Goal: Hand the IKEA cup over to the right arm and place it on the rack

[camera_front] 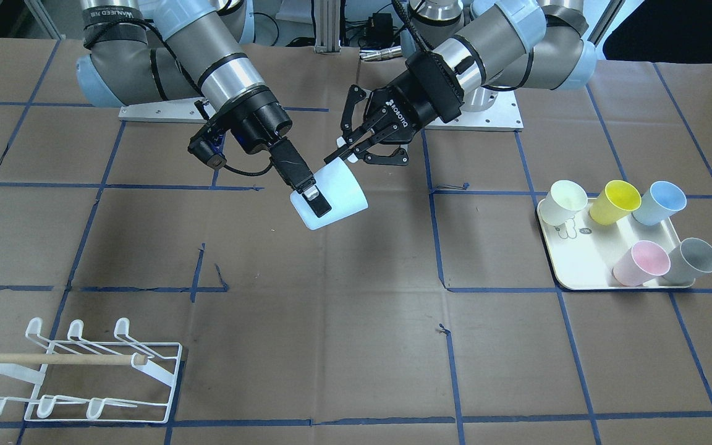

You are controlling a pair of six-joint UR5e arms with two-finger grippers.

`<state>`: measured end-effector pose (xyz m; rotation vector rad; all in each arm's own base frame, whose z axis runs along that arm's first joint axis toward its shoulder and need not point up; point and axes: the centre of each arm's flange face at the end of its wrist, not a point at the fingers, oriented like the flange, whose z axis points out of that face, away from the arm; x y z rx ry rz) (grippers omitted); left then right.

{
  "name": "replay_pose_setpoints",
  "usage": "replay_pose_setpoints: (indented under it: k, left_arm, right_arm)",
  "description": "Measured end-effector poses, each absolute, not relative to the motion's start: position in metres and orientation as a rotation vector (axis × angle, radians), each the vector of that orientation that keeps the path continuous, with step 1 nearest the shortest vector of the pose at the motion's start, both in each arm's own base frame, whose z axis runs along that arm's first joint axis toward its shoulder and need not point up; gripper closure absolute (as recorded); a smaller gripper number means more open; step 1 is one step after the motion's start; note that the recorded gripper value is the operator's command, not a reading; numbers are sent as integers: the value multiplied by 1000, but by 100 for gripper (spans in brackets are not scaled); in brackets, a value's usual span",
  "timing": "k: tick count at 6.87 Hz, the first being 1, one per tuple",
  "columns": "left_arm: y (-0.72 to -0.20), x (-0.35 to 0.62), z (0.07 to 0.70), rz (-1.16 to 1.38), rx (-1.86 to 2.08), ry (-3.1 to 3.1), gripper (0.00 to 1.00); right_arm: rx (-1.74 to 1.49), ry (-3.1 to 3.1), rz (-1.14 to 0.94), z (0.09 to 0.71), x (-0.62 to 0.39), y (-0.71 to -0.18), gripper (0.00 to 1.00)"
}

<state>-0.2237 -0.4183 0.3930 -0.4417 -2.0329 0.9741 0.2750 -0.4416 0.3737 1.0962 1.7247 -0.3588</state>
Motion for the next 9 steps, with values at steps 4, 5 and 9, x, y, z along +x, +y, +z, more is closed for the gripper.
replay_pose_setpoints:
  k: [4,5,9]
  left_arm:
    - [-417,-223,397,932,-349,-2030,1]
    - [-418,-221,398,929,-334,-2031,1]
    - [-432,-161,409,957,-155,-2088,1]
  right_arm:
    - [1088,1725,-362,375,275,-442,80]
    - [1087,1725,-363,376,275,-442,81]
    - [1036,1774,-466,372,261,-465,90]
